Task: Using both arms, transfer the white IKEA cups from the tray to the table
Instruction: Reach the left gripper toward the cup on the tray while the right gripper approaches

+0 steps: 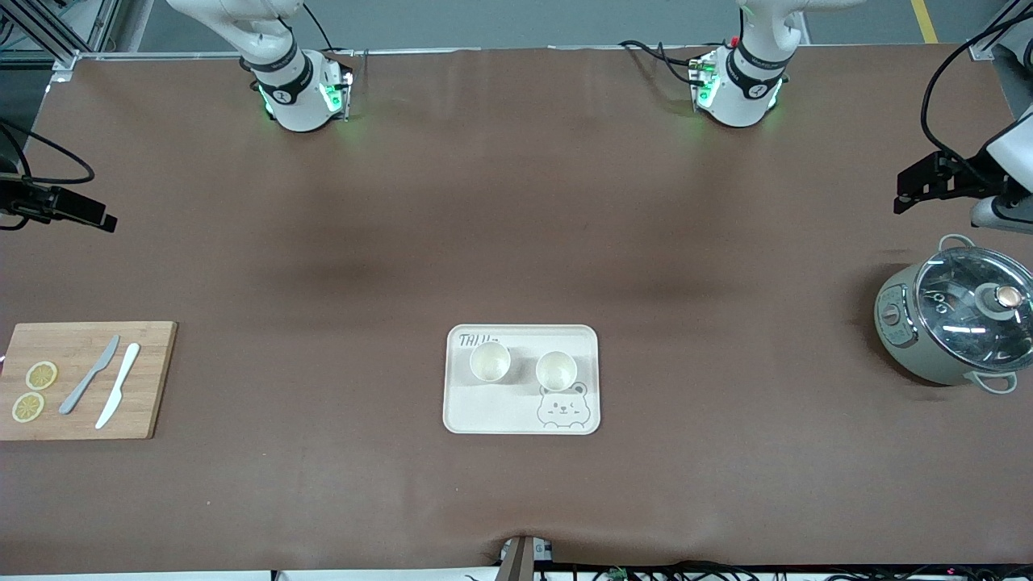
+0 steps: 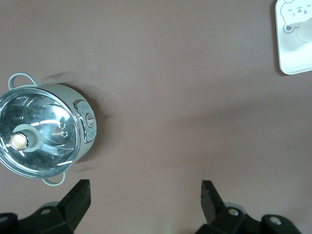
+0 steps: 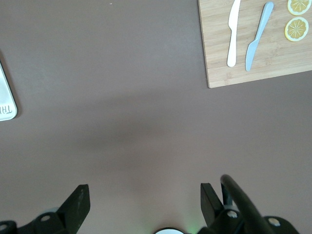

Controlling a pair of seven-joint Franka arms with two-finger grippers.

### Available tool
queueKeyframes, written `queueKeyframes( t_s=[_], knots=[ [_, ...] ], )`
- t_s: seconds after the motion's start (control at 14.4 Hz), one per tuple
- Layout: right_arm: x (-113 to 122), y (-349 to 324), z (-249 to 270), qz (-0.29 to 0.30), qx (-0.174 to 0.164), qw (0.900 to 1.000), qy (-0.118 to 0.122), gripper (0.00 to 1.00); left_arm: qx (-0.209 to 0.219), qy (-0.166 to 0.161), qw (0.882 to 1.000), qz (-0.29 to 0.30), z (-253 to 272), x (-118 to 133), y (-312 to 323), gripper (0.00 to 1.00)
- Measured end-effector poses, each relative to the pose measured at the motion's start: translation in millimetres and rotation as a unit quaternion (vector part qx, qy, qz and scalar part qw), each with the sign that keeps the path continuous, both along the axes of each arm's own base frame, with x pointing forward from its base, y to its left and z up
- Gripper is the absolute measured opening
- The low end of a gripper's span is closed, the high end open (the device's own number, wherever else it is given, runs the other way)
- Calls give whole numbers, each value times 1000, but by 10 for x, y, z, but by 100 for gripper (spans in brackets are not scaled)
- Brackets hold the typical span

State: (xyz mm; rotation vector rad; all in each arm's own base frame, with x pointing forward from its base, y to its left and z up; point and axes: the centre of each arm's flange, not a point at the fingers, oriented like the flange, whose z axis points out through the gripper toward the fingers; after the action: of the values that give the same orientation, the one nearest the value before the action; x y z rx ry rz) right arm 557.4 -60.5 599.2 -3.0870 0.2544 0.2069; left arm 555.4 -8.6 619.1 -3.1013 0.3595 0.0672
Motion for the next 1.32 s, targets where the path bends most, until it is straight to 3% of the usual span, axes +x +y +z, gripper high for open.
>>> queueKeyframes(
  t_s=[0.42,0.62,0.97,1.32],
  knots=[
    [-1,0,-32,0,0,1000,3,100,0,3,1000,-5,-61,34,-73,100],
    [-1,5,-48,0,0,1000,4,100,3,8,999,31,-257,185,-273,100],
    [4,50,-57,4,1,1000,5,100,14,20,994,109,-924,798,-1570,100],
    [6,55,-87,5,1,1000,6,100,10,0,990,143,-1521,904,-2605,100]
  ],
)
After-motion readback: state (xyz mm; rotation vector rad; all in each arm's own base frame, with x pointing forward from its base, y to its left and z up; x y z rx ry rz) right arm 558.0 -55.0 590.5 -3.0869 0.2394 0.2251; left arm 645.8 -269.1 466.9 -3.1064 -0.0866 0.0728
